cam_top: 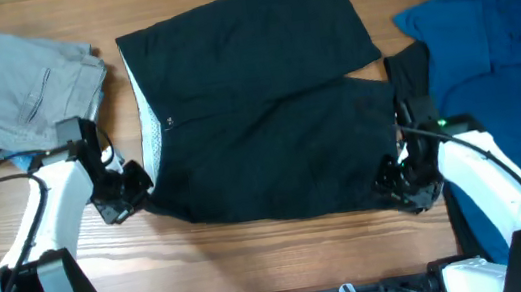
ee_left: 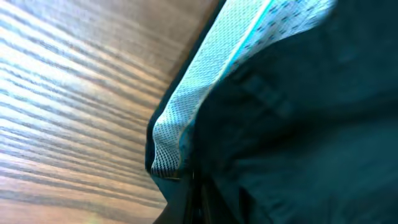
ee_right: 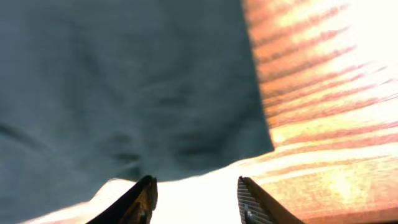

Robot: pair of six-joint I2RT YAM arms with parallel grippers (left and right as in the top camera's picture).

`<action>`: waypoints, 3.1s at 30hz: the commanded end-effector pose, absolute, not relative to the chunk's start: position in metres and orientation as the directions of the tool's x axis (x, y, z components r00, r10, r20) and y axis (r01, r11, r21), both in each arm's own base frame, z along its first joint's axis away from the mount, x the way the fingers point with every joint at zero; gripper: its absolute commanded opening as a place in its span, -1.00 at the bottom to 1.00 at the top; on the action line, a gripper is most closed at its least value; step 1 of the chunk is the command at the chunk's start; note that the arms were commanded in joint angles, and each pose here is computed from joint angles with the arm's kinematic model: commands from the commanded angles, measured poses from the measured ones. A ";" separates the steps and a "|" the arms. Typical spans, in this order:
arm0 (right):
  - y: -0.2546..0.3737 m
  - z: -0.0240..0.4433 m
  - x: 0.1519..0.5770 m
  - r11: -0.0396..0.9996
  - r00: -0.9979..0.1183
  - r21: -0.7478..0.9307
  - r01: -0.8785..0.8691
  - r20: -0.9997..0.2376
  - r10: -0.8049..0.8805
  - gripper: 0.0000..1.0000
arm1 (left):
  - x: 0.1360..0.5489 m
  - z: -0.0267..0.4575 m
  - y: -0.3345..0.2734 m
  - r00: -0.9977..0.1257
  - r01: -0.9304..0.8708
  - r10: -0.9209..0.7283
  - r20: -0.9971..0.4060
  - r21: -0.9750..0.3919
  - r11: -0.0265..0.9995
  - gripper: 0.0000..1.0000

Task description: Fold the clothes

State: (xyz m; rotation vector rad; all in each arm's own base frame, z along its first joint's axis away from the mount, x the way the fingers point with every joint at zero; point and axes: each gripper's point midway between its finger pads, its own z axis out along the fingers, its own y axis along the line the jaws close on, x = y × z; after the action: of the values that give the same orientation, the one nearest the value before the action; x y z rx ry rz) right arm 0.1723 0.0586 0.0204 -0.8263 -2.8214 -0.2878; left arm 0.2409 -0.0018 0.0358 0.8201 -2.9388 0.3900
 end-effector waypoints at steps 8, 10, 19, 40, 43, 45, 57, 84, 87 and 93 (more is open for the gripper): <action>0.043 -0.013 0.172 0.739 -0.741 0.079 0.669 0.144 0.656 0.01 | 0.247 0.043 -0.002 -0.858 -0.513 -0.499 0.122 -0.241 0.824 -0.92; 0.028 -0.015 0.173 0.727 -0.726 0.018 0.686 0.081 0.683 -0.25 | 0.246 0.043 -0.002 -0.864 -0.502 -0.487 0.123 -0.237 0.831 -0.92; 0.055 0.082 0.201 0.859 -0.871 0.152 0.488 0.156 0.467 -0.91 | 0.235 0.082 0.020 -0.840 -0.543 -0.529 0.122 -0.172 0.822 -0.92; 0.059 0.206 0.467 0.961 -0.790 0.259 0.102 -0.566 0.236 -0.91 | 0.286 0.179 0.056 -0.724 -0.581 -0.627 -0.286 -0.237 0.779 -0.92; 0.074 0.184 0.508 0.947 -0.759 0.317 0.042 -0.607 0.236 -0.91 | 0.303 0.158 0.060 -0.735 -0.586 -0.628 -0.256 -0.225 0.778 -0.92; 0.082 0.166 0.530 0.937 -0.746 0.350 0.007 -0.622 0.238 -0.90 | 0.325 0.134 0.055 -0.760 -0.568 -0.606 -0.233 -0.214 0.795 -0.92; 0.082 0.085 0.494 0.962 -0.903 0.258 -0.086 -0.429 0.034 0.57 | 0.371 0.066 0.051 -0.859 -0.432 -0.467 -0.212 -0.189 0.882 0.99; 0.154 0.034 0.591 0.800 -0.642 0.386 -0.459 -0.767 0.002 -0.07 | 0.402 0.057 0.014 -0.895 -0.271 -0.363 -0.259 -0.330 0.904 0.53; 0.158 0.034 0.590 0.792 -0.642 0.391 -0.468 -0.766 -0.001 -0.12 | 0.402 0.051 0.013 -0.900 -0.273 -0.360 -0.246 -0.328 0.905 0.53; 0.153 0.018 0.600 0.818 -0.658 0.429 -0.383 -0.748 0.085 -0.23 | 0.410 0.053 0.011 -0.893 -0.255 -0.353 -0.279 -0.332 0.908 0.43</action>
State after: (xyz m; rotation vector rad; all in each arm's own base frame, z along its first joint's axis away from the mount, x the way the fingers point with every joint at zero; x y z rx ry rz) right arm 0.5999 0.1512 0.0450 0.5246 -3.7789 -1.2555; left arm 0.4062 0.0177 0.0537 0.6020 -3.3863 0.4829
